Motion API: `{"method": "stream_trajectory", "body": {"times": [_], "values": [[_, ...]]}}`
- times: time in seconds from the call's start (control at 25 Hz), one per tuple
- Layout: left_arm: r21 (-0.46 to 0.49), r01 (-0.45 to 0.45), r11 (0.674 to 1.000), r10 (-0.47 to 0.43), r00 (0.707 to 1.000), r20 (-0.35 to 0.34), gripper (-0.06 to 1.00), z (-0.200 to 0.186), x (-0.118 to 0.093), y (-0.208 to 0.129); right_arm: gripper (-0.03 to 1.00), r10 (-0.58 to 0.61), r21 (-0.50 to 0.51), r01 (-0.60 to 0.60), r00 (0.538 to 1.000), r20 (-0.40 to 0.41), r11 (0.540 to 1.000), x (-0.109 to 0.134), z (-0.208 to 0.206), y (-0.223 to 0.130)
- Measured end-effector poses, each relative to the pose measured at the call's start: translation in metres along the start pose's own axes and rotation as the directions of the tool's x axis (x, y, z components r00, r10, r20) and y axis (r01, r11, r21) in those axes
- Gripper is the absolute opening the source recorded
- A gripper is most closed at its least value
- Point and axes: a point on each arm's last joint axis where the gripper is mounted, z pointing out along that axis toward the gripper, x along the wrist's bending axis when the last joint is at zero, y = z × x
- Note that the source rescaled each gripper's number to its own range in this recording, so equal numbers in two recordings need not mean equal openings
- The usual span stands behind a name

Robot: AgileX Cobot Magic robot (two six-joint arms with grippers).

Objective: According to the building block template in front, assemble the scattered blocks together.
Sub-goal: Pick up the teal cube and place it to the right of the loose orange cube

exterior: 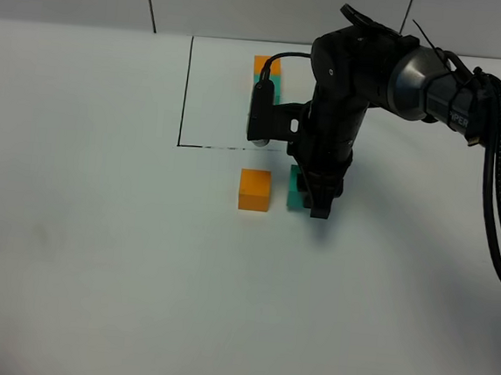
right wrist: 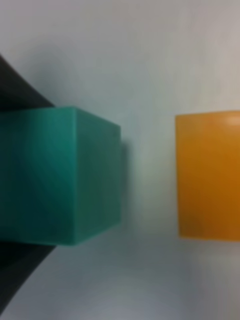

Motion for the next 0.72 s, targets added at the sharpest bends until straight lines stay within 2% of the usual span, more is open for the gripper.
{"method": "stream_trajectory", "body": {"times": [0.32, 0.72], "values": [[0.000, 0.000, 1.000, 0.000, 1.000, 0.000, 0.79, 0.000, 0.000, 0.000, 0.02, 0.017, -0.006, -0.017, 0.999, -0.033, 1.000, 0.000, 0.023, 0.002], [0.000, 0.000, 1.000, 0.000, 1.000, 0.000, 0.79, 0.000, 0.000, 0.000, 0.02, 0.022, -0.020, -0.023, 0.999, -0.026, 1.000, -0.002, 0.028, 0.004]]}}
